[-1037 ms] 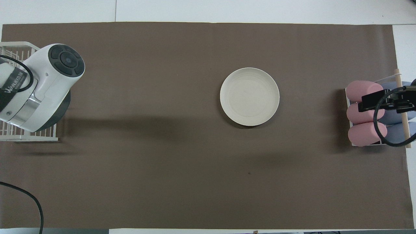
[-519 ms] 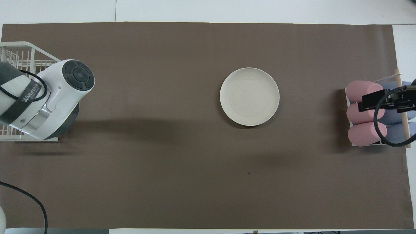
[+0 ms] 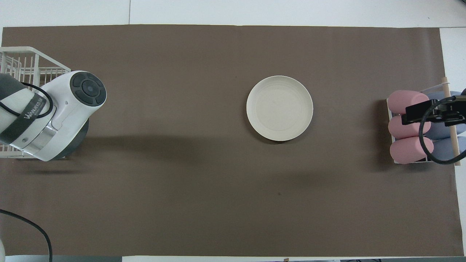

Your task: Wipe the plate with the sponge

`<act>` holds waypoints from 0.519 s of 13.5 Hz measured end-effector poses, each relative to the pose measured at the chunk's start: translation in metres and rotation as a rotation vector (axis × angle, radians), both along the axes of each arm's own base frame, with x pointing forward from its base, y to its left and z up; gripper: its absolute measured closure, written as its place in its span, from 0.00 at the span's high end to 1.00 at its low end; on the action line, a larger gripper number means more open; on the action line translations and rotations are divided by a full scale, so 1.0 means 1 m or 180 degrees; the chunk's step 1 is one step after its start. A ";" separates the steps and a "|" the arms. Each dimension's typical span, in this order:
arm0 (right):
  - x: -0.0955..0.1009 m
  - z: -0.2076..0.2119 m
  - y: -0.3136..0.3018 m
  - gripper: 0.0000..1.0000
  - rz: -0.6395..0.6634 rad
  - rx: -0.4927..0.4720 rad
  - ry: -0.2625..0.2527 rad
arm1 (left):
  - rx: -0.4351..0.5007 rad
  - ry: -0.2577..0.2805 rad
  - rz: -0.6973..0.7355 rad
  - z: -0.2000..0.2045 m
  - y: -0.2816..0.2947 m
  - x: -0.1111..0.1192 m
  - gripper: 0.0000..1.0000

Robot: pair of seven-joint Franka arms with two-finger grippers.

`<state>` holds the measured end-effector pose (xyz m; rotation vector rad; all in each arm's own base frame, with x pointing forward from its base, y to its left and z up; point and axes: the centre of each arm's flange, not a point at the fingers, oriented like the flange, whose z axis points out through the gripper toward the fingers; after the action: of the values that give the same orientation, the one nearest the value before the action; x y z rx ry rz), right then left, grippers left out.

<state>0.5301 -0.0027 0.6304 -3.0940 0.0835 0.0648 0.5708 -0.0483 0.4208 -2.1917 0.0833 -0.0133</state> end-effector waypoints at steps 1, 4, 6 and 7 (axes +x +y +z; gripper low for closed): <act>0.000 0.000 0.000 1.00 0.0000 0.0000 -0.0001 | 0.0000 0.0000 0.0000 0.000 0.000 0.000 0.41; 0.000 0.000 0.000 1.00 0.0000 0.0000 -0.0002 | 0.0000 -0.0002 0.0001 0.000 0.000 0.000 0.81; 0.000 0.000 0.000 1.00 0.0001 0.0000 -0.0002 | -0.0003 -0.0015 0.0003 0.002 0.000 0.000 1.00; 0.000 0.000 0.000 1.00 0.0001 0.0000 -0.0002 | -0.0031 -0.0049 0.0016 0.007 -0.001 0.001 1.00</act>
<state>0.5302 -0.0026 0.6308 -3.0940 0.0832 0.0636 0.5717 -0.0489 0.4280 -2.2014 0.0691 -0.0276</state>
